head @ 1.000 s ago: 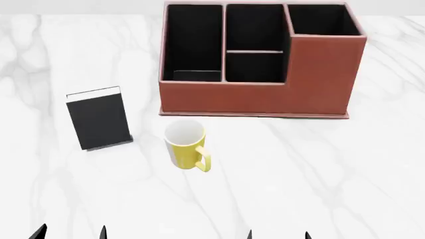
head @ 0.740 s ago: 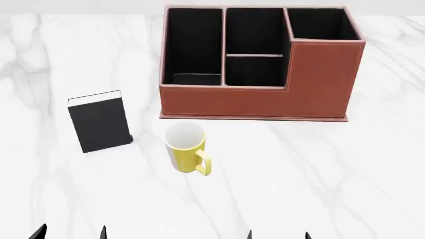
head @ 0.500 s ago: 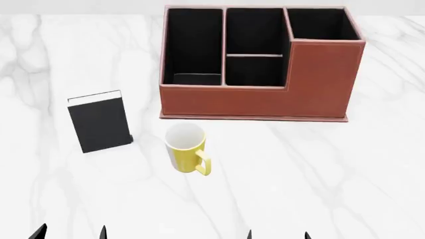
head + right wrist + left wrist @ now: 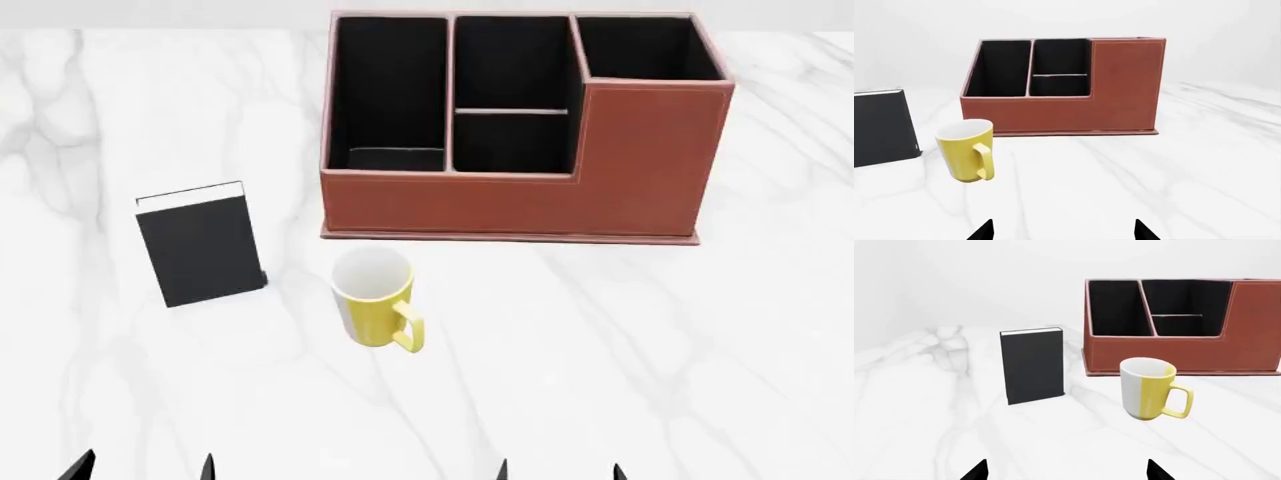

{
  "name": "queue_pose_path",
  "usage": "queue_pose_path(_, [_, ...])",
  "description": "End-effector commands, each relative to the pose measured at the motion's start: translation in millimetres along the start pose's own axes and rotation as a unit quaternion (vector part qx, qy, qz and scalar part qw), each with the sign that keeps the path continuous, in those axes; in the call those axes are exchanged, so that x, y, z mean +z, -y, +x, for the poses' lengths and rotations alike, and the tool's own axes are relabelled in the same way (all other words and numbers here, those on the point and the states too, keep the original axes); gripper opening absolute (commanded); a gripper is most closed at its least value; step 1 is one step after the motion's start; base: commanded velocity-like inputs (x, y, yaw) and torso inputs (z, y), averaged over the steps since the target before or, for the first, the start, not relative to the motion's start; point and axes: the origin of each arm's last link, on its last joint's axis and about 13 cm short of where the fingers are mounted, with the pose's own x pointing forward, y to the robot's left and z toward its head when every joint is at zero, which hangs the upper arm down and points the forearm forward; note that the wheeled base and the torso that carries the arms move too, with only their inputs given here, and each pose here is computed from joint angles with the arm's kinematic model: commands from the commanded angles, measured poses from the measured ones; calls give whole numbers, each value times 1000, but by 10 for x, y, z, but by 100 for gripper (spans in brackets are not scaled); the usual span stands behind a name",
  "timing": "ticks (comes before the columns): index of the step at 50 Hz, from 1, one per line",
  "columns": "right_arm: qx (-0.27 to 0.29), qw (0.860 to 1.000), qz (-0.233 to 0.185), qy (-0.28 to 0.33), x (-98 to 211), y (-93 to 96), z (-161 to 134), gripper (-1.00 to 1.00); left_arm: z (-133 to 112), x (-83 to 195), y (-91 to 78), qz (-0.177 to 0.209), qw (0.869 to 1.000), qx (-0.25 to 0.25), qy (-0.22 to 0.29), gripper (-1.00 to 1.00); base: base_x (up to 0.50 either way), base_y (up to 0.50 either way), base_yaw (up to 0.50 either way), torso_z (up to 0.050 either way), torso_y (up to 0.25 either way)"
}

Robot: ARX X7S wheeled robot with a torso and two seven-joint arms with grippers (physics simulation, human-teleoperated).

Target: Pick up the yellow and white mug and place it to the right of the caddy.

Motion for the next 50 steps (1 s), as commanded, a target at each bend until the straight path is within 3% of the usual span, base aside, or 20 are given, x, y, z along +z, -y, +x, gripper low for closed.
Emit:
queue_pose_path(1, [-2,1000,0,-3,-4,-2,6,100,-5,-2,0,0,1000,0,-1,100,0,0,0,0,0])
queue_pose_path(20, [-2,1000,-1,3,3,-3,6,100,3,-2,-1,1,1000,0,-3,100,19,0,0,0,0])
queue_pose_path(25, [-8,1000,-1,5,3,0,3,100,-4,7,2,23,1000,13,2,100,0,0,0,0,0])
queue_pose_path(26, [-13,1000,-4,11,8,-6,-6,100,0,16,1,-2,1000,2,3,100,0,0,0,0,0])
queue_pose_path(30, [-27,999,-6,25,50,-3,-22,100,-5,39,-4,14,1000,16,10,100,0,0,0,0,0])
queue_pose_path(34, [-37,997,-21,64,222,-1,-70,100,-34,192,5,27,999,18,41,100,0,0,0,0,0])
queue_pose_path(37, [-38,996,-7,80,377,-8,-98,100,-59,269,10,37,998,18,55,100,0,0,0,0,0])
queue_pose_path(44, [-30,988,2,153,903,-65,-215,100,-172,822,50,50,990,10,130,100,0,0,0,0,0])
queue_pose_path(50, [-17,983,12,182,1112,-91,-281,100,-252,1067,74,41,986,2,161,100,0,0,0,0,0])
